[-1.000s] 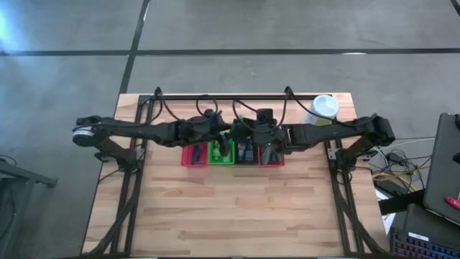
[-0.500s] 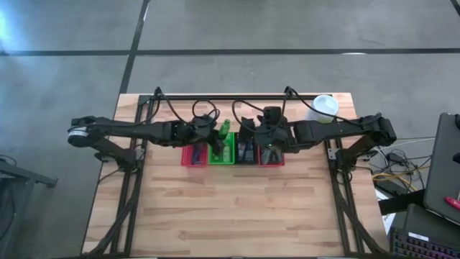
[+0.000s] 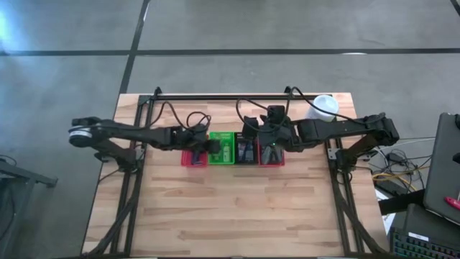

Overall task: Pick & Place Travel size toiletries
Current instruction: Put the green shampoo into the green bin

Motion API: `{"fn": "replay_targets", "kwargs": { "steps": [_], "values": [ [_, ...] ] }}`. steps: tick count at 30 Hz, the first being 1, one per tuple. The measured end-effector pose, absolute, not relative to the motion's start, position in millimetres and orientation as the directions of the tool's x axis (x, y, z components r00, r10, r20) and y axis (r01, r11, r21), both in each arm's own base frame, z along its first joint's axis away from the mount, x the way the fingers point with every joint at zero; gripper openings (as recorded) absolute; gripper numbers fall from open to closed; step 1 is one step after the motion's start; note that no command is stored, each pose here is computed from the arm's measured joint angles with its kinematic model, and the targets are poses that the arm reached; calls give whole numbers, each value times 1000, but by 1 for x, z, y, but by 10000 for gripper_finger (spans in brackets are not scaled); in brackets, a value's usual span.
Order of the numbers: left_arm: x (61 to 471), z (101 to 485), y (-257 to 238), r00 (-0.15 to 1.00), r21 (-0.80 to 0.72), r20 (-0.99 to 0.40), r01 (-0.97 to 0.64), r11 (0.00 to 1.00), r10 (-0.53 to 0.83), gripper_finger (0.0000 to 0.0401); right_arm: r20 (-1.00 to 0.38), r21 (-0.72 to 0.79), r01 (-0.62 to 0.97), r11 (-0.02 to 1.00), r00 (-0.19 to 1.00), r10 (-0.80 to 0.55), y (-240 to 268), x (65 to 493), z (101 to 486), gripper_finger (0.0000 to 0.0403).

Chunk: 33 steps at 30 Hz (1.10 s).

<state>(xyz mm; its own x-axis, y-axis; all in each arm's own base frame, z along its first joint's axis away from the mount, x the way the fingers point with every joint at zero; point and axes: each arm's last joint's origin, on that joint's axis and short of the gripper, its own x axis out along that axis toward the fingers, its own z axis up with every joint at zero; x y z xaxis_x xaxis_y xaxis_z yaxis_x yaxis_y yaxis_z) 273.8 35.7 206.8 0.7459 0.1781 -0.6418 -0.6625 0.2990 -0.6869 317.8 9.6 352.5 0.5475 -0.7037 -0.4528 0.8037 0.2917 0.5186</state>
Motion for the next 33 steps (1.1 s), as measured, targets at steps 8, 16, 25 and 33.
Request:
{"fn": "replay_targets", "kwargs": {
  "steps": [8, 16, 25, 33],
  "values": [
    [277, 195, 51, 700, -666, -690, -714, 215, 185, 122, -453, 527, 801, 285, 548, -704, 10, 318, 352, 328],
    [299, 197, 54, 642, -605, -758, -758, 244, 115, 122, -454, 526, 799, 291, 554, -698, 13, 318, 351, 335],
    [320, 197, 59, 600, -576, -799, -782, 238, 39, 122, -450, 524, 798, 298, 557, -699, 16, 318, 351, 358],
    [324, 184, 59, 547, -530, -837, -820, 218, 23, 123, -450, 516, 801, 304, 555, -700, 16, 318, 351, 346]
  ]
}}
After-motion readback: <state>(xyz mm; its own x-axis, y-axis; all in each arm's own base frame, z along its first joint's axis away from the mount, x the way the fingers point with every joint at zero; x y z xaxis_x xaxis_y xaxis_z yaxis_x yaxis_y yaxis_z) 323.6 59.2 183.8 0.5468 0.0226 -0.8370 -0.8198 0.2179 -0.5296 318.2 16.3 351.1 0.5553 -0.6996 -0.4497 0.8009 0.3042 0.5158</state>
